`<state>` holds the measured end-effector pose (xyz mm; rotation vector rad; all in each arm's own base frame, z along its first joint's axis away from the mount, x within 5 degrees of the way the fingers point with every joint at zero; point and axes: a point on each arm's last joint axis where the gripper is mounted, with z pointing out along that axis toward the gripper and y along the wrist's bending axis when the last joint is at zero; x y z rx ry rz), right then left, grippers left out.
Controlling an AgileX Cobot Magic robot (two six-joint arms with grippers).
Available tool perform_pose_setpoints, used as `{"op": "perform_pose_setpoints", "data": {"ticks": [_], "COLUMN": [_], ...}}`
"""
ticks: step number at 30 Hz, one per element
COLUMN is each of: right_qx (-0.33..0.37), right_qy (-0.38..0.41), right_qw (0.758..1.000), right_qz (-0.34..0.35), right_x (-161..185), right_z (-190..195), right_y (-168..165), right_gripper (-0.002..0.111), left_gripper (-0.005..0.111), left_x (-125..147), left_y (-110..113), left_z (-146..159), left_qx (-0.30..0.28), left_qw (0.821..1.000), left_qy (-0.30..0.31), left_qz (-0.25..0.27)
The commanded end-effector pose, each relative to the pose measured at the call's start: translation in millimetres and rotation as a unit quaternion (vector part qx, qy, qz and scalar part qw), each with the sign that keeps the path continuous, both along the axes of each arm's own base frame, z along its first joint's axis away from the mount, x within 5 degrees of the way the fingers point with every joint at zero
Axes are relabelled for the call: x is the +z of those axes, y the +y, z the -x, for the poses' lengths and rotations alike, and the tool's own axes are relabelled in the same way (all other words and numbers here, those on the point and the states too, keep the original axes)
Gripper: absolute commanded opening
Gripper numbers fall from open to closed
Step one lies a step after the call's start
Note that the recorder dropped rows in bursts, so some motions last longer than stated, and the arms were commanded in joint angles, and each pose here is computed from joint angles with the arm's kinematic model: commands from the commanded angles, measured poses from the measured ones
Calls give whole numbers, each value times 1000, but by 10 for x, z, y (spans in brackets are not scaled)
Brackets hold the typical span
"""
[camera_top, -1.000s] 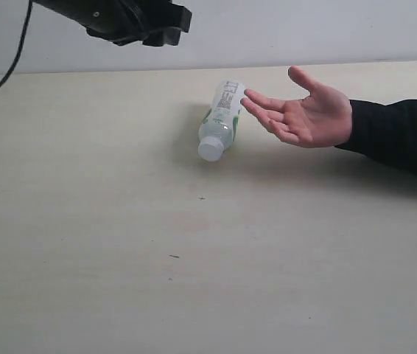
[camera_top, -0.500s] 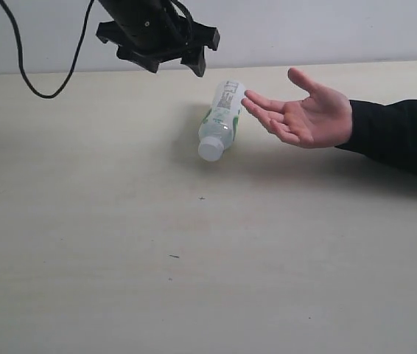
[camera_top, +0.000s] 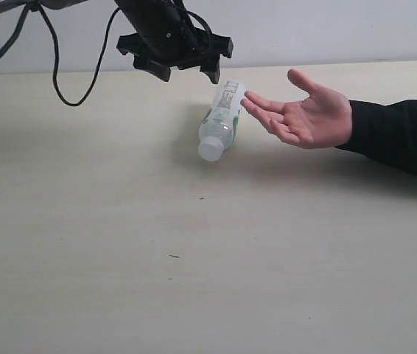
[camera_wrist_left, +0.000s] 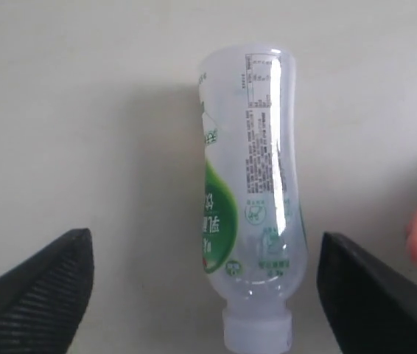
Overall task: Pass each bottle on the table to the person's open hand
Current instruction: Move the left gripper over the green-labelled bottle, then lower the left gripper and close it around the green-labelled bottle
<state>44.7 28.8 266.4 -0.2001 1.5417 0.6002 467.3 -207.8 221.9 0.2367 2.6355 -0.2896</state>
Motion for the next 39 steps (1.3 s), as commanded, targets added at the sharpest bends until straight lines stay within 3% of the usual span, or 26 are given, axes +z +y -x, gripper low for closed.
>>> {"op": "perform_pose_setpoints", "data": {"ticks": [1, 18, 39], "right_qx": [0, 0, 2], "right_qy": [-4, -4, -1], "right_qw": [1000, 1000, 1000], "right_qz": [-1, -1, 0], "right_x": [-4, -4, -10], "right_z": [3, 3, 5], "right_y": [-3, -3, 0], "right_gripper": [0, 0, 0], "left_gripper": [79, 79, 79], "left_x": [-114, -622, -976], "left_y": [-88, -283, -349], "left_z": [-93, -261, -294], "left_qx": [-8, -71, -88], "left_qw": [1000, 997, 996], "left_qy": [-5, -25, -25], "left_qz": [0, -10, -19]}}
